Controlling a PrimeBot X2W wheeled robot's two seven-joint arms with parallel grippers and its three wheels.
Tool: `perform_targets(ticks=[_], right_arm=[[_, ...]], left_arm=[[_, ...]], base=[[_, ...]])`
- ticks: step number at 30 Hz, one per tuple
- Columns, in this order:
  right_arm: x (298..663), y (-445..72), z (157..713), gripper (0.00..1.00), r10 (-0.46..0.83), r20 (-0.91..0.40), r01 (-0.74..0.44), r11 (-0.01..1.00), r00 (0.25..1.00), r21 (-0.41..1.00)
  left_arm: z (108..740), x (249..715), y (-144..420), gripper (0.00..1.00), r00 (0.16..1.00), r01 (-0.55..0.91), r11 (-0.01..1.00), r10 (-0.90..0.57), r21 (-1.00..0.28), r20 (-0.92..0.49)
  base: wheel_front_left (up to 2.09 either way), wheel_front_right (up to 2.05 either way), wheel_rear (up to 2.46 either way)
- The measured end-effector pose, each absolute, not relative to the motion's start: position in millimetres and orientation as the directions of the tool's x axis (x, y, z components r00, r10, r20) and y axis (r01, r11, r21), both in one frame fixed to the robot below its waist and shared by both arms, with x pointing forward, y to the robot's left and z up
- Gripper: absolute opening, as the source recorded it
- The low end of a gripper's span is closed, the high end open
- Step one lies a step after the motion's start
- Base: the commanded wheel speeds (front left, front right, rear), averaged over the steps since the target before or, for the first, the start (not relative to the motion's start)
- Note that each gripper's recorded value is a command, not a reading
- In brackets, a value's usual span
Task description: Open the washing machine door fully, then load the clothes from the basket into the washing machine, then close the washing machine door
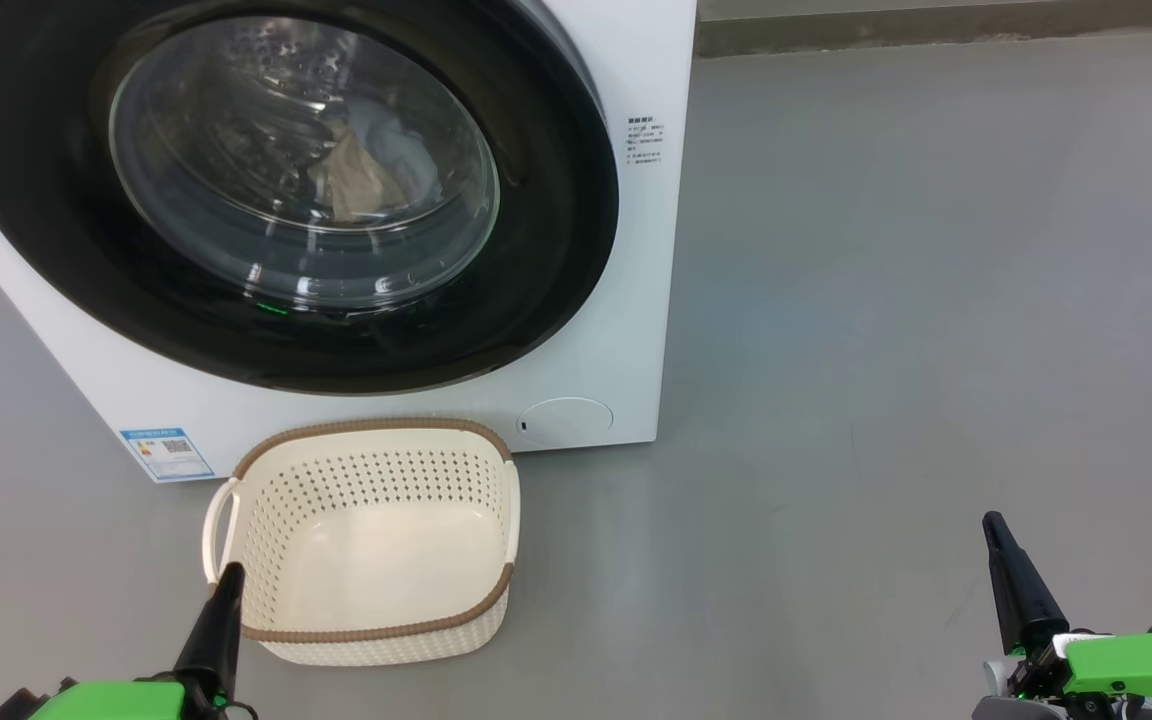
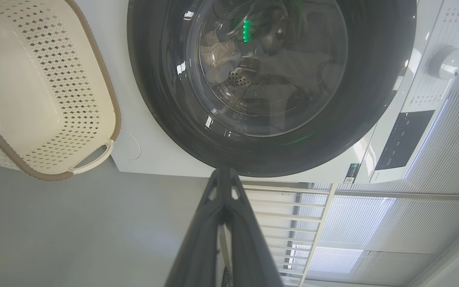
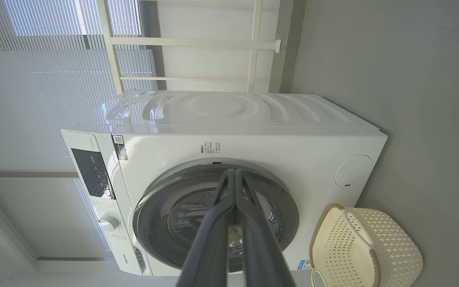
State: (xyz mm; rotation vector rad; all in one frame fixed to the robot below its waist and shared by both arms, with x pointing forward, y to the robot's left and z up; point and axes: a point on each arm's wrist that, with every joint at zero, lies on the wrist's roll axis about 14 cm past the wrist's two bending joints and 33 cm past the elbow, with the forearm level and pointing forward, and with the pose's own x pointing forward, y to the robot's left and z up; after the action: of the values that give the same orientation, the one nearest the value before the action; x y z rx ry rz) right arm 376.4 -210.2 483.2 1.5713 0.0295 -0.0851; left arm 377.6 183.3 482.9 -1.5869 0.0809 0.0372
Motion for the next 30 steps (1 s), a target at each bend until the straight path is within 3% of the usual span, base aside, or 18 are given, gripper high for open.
perform_targets(ticks=[30], right_arm=[[376.4, -209.5, 483.0, 0.00, -0.035, -0.073, 0.073, -0.006, 0.997, 0.997]], left_arm=[[482.9, 377.6, 183.3, 0.00, 0.997, -0.075, -0.016, -0.028, -0.997, -0.075]], base=[[0.00, 0.00, 0.00]])
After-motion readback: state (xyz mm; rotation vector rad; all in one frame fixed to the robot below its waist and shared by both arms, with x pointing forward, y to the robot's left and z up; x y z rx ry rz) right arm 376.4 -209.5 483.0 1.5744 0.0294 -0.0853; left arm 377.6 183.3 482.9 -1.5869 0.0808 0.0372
